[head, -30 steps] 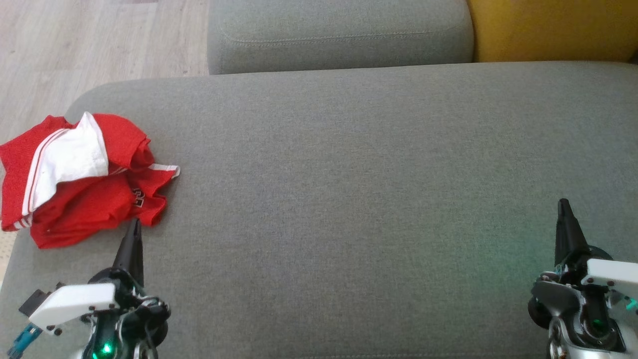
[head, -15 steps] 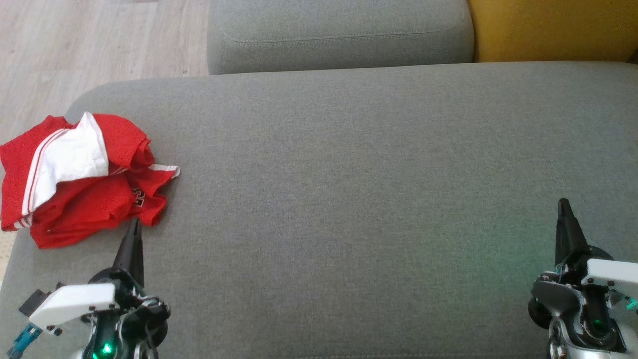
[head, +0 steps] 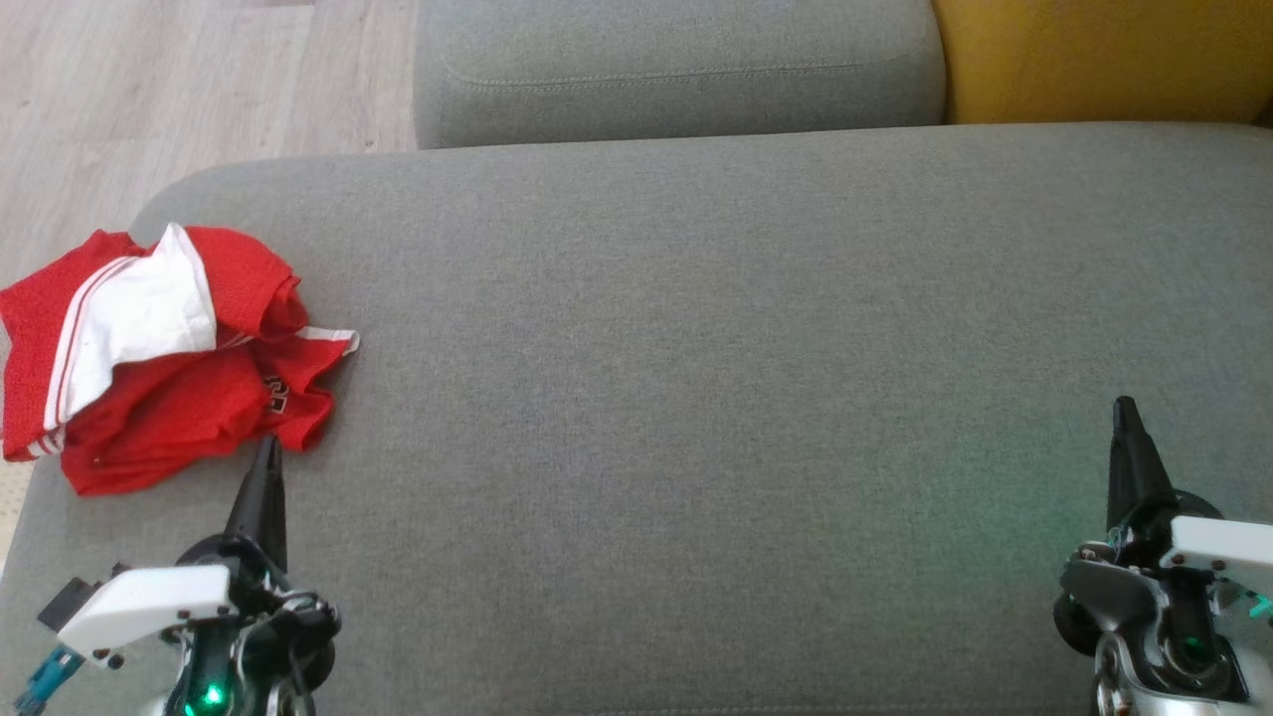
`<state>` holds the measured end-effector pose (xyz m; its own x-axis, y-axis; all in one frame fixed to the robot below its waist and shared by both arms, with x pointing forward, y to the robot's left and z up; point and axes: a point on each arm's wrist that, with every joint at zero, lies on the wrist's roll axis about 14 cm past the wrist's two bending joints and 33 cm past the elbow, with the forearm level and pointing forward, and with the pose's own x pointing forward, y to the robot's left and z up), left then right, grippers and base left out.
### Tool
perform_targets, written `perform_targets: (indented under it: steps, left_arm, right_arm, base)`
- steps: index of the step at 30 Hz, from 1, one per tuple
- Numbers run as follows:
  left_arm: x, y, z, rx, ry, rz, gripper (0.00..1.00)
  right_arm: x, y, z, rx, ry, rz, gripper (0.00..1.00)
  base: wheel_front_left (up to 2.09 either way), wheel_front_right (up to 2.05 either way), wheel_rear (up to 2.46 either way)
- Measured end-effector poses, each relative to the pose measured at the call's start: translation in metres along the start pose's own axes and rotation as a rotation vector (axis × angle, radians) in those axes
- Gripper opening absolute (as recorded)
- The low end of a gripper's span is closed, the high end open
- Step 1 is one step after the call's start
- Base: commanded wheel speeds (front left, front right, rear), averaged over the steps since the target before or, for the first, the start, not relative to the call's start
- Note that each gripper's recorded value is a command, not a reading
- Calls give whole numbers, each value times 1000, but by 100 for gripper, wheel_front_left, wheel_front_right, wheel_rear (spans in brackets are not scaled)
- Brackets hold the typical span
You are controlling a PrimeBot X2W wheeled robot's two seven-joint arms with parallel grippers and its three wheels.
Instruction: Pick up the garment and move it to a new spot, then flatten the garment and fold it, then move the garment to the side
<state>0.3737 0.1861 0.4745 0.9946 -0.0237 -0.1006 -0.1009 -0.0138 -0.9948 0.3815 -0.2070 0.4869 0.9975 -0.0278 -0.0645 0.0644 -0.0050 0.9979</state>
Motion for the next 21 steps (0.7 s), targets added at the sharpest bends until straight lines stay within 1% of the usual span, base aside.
perform_targets:
  steps: [21]
  left_arm:
    - [0,0,0,0,0,0,0]
  right_arm:
    - [0,0,0,0,0,0,0]
  base:
    - [0,0,0]
